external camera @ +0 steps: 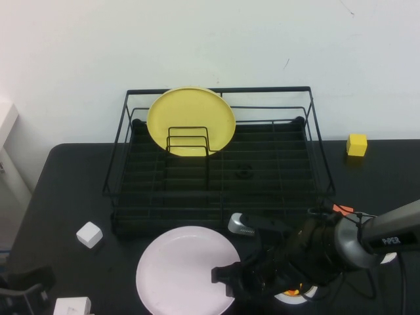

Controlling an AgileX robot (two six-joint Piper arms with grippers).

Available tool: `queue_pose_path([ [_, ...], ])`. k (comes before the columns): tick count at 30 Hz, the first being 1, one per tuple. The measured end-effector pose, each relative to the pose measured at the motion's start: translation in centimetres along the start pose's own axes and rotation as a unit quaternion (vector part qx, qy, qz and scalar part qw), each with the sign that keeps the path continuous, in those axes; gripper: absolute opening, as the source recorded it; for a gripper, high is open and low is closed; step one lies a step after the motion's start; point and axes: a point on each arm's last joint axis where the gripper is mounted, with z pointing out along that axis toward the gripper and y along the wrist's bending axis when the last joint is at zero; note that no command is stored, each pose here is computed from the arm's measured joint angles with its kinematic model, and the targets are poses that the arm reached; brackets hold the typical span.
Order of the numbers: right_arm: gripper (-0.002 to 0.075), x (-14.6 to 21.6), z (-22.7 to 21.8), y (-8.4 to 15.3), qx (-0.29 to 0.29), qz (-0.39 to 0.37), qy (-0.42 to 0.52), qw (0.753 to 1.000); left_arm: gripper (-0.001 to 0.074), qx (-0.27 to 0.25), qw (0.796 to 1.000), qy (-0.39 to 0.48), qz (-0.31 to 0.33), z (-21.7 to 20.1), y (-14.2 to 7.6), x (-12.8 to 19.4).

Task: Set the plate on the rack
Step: Pick up the plate from the table

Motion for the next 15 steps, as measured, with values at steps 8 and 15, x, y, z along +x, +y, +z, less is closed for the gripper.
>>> queue_pose_path([
  [8, 0.0018, -0.02, 0.00, -0.01, 0.001, -0.063, 0.000, 0.998, -0.0001, 0.000, 1.000, 0.000, 0.000, 0.00, 0.00, 0.00],
  [15, 0.0009, 0.30, -0.01, 0.18, -0.011, -0.099, 0.016, 0.995, -0.0002, 0.000, 1.000, 0.000, 0.000, 0.00, 0.00, 0.00],
])
